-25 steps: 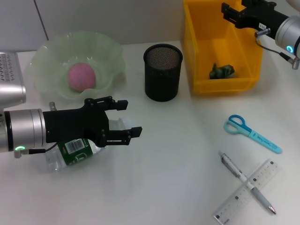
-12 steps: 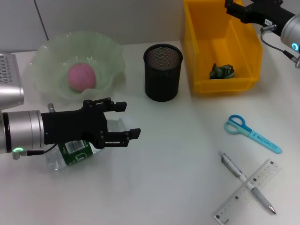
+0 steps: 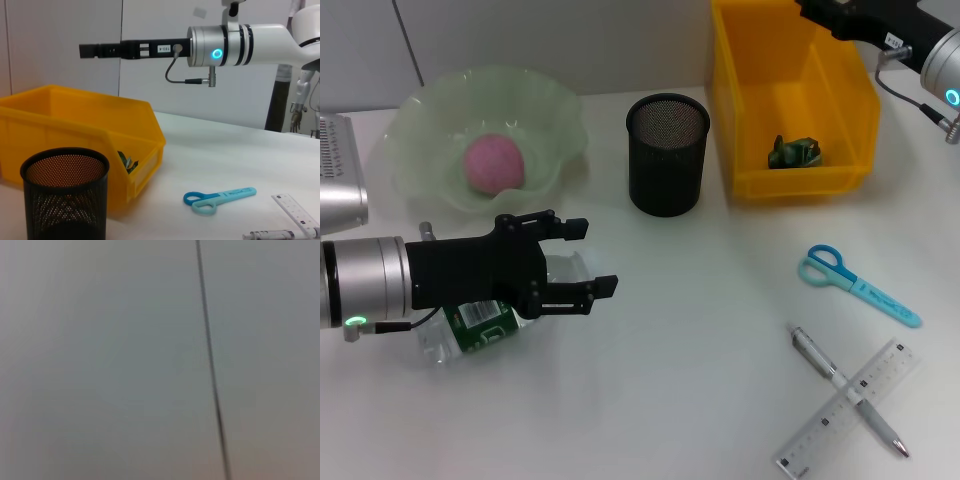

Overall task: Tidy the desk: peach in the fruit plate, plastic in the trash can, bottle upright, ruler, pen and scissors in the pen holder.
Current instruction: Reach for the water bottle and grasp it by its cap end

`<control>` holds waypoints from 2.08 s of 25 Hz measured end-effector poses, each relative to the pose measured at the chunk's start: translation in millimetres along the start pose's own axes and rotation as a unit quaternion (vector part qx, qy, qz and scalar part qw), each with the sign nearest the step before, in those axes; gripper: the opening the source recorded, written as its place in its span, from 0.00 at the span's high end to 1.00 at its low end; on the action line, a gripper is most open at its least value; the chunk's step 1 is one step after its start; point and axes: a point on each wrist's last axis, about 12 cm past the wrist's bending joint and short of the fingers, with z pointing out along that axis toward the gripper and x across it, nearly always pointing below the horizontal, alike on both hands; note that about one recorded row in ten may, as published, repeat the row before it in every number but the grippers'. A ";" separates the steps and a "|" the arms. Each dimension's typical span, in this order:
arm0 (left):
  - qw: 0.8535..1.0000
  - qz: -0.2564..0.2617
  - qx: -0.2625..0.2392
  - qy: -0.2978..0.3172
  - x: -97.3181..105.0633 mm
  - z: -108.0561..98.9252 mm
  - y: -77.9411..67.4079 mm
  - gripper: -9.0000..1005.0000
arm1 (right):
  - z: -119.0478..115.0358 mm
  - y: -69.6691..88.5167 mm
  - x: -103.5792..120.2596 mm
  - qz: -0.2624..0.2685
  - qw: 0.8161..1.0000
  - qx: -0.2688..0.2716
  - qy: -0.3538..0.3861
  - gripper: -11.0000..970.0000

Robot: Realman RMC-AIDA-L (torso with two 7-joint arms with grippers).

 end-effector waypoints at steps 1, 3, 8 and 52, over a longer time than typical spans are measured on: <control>1.000 0.000 0.000 0.000 -0.1 -0.1 0.1 0.17 | -2.4 1.2 -1.0 0.007 1.000 -0.009 -0.011 0.17; 1.000 0.001 0.001 0.000 -0.8 0.4 0.4 0.17 | -8.9 3.8 -3.9 0.020 0.999 -0.033 -0.037 0.17; 1.000 0.001 0.002 0.001 -1.2 0.9 0.3 0.17 | -36.6 12.5 -9.3 0.047 0.986 -0.124 -0.106 0.17; 0.995 0.019 0.005 0.094 -44.5 12.1 11.9 0.17 | -101.4 36.3 54.4 -0.087 0.895 -0.374 0.226 0.17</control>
